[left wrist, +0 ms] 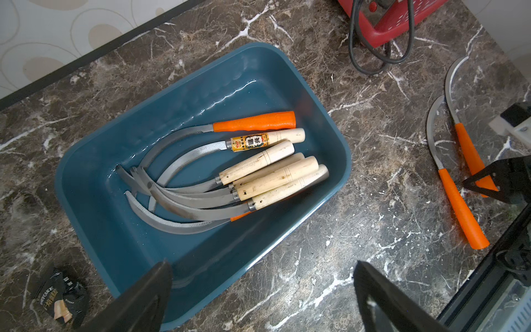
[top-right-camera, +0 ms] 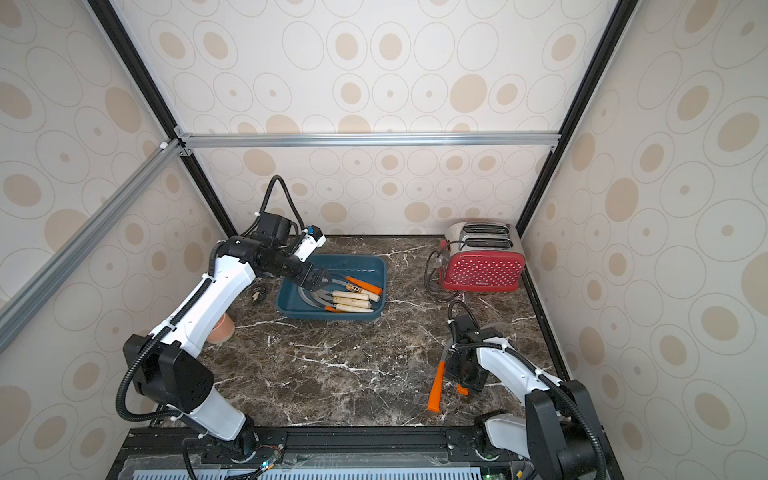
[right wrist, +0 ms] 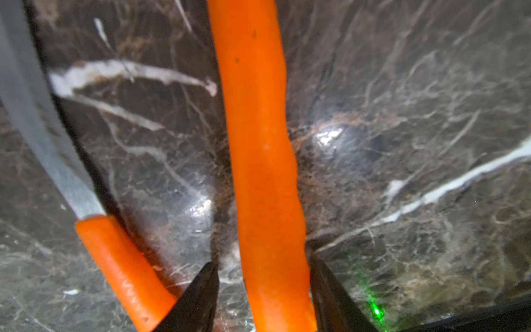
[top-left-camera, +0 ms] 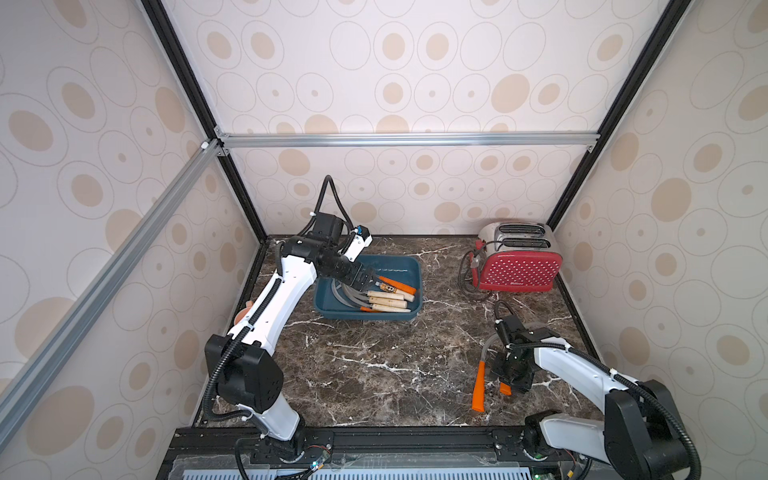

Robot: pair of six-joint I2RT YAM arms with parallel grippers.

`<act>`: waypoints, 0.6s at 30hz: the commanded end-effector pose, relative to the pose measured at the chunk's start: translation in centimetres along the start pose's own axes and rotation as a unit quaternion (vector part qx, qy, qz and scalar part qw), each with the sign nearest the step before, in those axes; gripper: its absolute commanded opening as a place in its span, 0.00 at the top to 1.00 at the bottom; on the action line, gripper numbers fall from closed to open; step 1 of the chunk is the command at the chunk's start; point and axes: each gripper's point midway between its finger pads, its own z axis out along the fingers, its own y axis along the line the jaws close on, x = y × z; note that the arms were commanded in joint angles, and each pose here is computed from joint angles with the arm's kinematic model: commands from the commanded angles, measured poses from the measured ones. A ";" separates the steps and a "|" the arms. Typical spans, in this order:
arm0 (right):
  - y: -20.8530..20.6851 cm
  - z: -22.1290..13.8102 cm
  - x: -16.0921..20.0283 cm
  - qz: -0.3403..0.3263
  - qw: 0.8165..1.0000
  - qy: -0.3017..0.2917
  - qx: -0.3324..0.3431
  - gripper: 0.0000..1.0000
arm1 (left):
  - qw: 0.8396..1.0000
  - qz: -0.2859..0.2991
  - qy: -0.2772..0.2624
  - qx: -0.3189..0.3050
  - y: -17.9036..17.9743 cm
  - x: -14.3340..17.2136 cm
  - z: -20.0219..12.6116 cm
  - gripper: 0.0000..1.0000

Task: Put small sickles into storage boxes
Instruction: Pick up the sickle at the center of the board.

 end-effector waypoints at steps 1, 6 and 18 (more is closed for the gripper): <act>-1.2 0.0 0.1 0.019 0.999 -0.004 0.025 0.42 | 0.999 0.025 -0.028 0.002 -0.7 -1.1 -1.6 0.01; -0.8 0.2 0.0 0.023 1.000 0.000 0.020 0.41 | 0.999 0.025 -0.032 0.005 -0.7 -1.3 -1.6 0.01; -1.1 0.9 -0.3 0.026 0.999 0.002 0.034 0.48 | 0.999 0.023 -0.041 0.008 -1.0 -1.2 -1.7 0.01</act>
